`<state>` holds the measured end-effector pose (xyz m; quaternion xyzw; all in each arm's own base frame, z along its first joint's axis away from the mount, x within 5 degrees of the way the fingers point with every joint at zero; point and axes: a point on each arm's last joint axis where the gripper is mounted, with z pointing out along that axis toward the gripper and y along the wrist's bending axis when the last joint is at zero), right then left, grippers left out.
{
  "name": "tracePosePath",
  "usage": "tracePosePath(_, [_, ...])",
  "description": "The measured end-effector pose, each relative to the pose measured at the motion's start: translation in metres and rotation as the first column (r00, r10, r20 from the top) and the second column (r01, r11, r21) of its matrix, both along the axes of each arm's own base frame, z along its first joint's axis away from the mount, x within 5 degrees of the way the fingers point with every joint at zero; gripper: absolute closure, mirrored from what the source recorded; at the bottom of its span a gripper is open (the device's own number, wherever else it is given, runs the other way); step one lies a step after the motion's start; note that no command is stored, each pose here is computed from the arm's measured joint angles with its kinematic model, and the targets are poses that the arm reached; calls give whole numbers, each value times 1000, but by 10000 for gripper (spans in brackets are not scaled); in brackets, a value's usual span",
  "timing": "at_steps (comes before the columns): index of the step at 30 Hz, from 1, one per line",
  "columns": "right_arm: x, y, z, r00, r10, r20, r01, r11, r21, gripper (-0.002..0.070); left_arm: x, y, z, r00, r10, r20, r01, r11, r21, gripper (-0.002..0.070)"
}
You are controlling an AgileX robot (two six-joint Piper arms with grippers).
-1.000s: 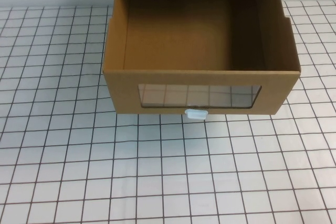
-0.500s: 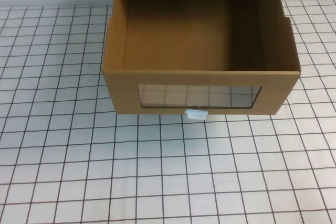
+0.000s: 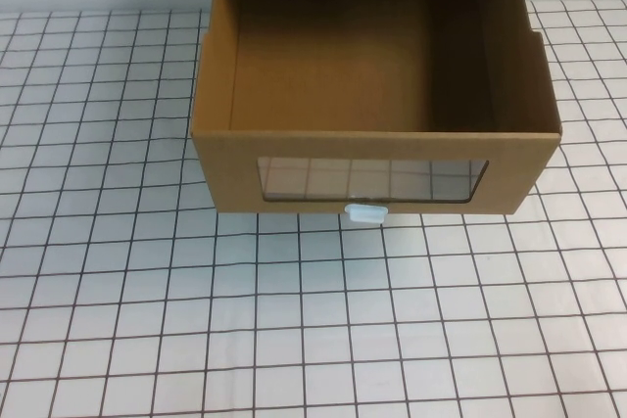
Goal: Open the shoe box
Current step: 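Pull the top drawer of the cardboard box fully open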
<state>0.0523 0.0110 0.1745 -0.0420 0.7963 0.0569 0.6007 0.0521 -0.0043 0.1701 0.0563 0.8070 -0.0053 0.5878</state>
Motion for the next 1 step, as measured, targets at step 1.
tracePosePath(1, [0, 0, 0, 1000, 0, 0, 0, 1000, 0, 689, 0, 0, 0, 1000, 0, 0, 0, 1000, 0, 678])
